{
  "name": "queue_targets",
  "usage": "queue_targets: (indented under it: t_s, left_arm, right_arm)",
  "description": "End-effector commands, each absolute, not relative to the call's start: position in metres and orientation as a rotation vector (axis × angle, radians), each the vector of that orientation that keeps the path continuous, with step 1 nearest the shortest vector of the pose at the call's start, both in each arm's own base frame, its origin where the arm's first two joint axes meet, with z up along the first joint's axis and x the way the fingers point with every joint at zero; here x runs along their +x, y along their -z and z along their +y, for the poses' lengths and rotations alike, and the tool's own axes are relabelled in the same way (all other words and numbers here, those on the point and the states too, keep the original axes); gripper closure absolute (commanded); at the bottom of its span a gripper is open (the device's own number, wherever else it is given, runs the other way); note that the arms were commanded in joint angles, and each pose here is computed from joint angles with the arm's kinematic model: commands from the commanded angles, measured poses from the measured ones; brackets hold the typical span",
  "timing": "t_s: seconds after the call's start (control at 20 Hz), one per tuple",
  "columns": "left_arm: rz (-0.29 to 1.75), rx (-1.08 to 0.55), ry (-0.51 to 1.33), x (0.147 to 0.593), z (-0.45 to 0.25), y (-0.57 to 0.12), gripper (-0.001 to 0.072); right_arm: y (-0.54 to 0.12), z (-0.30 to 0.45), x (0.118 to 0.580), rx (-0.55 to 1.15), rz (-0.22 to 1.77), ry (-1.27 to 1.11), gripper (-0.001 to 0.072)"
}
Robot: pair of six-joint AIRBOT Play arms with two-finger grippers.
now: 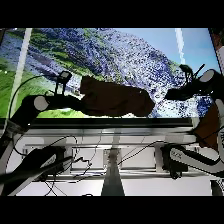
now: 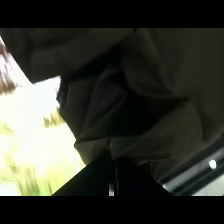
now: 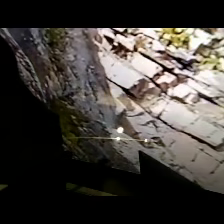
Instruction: Fold the clothes and pants, and hang the long-sleeved shirts on hangers.
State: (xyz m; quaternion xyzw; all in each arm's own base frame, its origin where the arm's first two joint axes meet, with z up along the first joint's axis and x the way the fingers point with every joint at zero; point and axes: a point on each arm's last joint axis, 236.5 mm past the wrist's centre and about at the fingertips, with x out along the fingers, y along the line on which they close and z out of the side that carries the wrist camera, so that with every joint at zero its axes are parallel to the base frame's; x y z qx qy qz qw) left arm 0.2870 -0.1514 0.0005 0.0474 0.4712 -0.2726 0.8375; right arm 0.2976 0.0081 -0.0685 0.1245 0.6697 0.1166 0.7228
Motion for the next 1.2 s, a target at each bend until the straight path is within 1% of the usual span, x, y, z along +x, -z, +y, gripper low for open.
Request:
queue_targets:
  t_s: [0.0,0.1,0.2,0.3,0.35,0.4,0.45,0.55,0.6,0.75,0.85,1.0,1.15]
  left_arm:
    - [0.854,0.102,0.575,0.304,-0.155,-0.05,0.0692]
    - [0.817,0.099,0.568,0.307,-0.154,-0.059,0.0692]
    - [0.816,0.097,0.569,0.306,-0.155,-0.059,0.0692]
    - [0.809,0.095,0.567,0.308,-0.155,-0.06,0.0692]
    - [0.803,0.094,0.564,0.309,-0.155,-0.061,0.0692]
    - [0.791,0.092,0.559,0.312,-0.154,-0.063,0.0692]
    - [0.767,0.085,0.549,0.316,-0.154,-0.068,0.0692]
    - [0.688,0.058,0.514,0.33,-0.151,-0.088,0.0692]
    - [0.617,0.052,0.493,0.34,-0.147,-0.109,0.0692]
    - [0.351,0.022,0.375,0.368,-0.114,-0.199,0.0693]
    - [0.176,0.003,0.265,0.373,-0.077,-0.259,0.0693]
    - [-0.039,-0.004,0.105,0.354,-0.023,-0.326,0.0692]
    - [-0.236,0.002,0.013,0.318,0.003,-0.382,0.0692]
  right_arm:
    - [0.089,0.055,0.293,0.587,1.416,-0.282,0.024]
    - [0.094,0.072,0.287,0.667,1.416,-0.292,0.024]
    - [0.099,0.088,0.276,0.658,1.451,-0.324,0.024]
    - [0.1,0.104,0.275,0.628,1.448,-0.353,0.0247]
    - [0.099,0.111,0.283,0.612,1.418,-0.359,0.0358]
    - [0.096,0.116,0.293,0.601,1.38,-0.361,0.0584]
    - [0.089,0.12,0.303,0.591,1.35,-0.37,0.0697]
    - [0.065,0.122,0.326,0.561,1.292,-0.406,0.0697]
    - [0.049,0.117,0.34,0.522,1.251,-0.417,0.0697]
    - [-0.027,0.081,0.389,0.339,1.045,-0.371,0.0698]
    - [-0.091,0.046,0.409,0.208,0.886,-0.301,0.0697]
    - [-0.188,0.012,0.408,0.083,0.664,-0.213,0.0697]
    - [-0.27,0.017,0.384,0.011,0.472,-0.213,0.0697]
